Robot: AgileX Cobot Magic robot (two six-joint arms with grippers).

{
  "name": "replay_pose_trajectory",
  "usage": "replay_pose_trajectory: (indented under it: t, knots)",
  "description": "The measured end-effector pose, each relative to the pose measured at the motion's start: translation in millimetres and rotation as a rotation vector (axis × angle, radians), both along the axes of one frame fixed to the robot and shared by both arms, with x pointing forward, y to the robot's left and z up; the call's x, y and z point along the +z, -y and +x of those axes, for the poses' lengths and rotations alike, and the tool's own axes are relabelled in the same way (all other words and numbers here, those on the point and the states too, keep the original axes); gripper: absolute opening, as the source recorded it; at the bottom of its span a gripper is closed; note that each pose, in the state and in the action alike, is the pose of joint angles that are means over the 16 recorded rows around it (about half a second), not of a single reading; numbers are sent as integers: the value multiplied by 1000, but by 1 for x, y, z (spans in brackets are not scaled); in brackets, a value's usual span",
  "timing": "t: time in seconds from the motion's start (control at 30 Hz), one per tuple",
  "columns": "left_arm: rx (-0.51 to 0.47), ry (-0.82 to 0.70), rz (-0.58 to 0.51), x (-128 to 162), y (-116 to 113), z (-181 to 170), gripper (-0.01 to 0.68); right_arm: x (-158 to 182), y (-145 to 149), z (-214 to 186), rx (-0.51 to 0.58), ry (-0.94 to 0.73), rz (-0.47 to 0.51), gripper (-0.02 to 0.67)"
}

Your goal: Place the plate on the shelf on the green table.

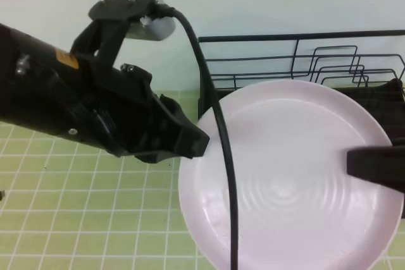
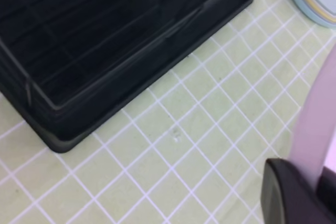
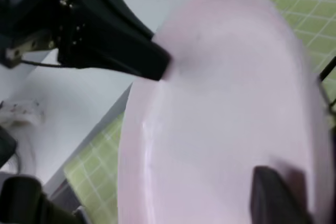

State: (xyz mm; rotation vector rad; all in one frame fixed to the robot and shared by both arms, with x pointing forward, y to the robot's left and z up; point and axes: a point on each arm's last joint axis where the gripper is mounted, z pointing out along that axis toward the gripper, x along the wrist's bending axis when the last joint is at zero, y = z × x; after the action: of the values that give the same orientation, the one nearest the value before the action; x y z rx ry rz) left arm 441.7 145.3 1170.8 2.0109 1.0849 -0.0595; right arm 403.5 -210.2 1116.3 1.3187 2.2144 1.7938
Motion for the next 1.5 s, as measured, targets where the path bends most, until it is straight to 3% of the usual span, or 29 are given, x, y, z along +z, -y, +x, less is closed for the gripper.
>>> replay_pose_trajectory:
  t: [0.13,0.3,0.53,0.67,0.83,1.3,1.5]
  knots:
    - [-14,1,-5,0,2,-2,37,0,1,1,5,50,-35,70]
    - [-15,-10,-21,1,4,-3,159,-3,3,3,9,117,-118,4]
    - [-9,-37,-47,2,5,-4,366,-9,12,8,-3,223,-313,30]
    - [-4,-48,-53,2,5,-5,446,-7,18,13,-11,306,-452,25]
    - [0,-35,-21,1,3,-4,412,11,26,22,-29,447,-620,25]
    - [-10,5,114,-6,-5,-2,49,82,37,86,-23,768,-1035,29]
    - [-31,-18,136,-8,-6,-5,4,76,34,124,67,842,-1172,13]
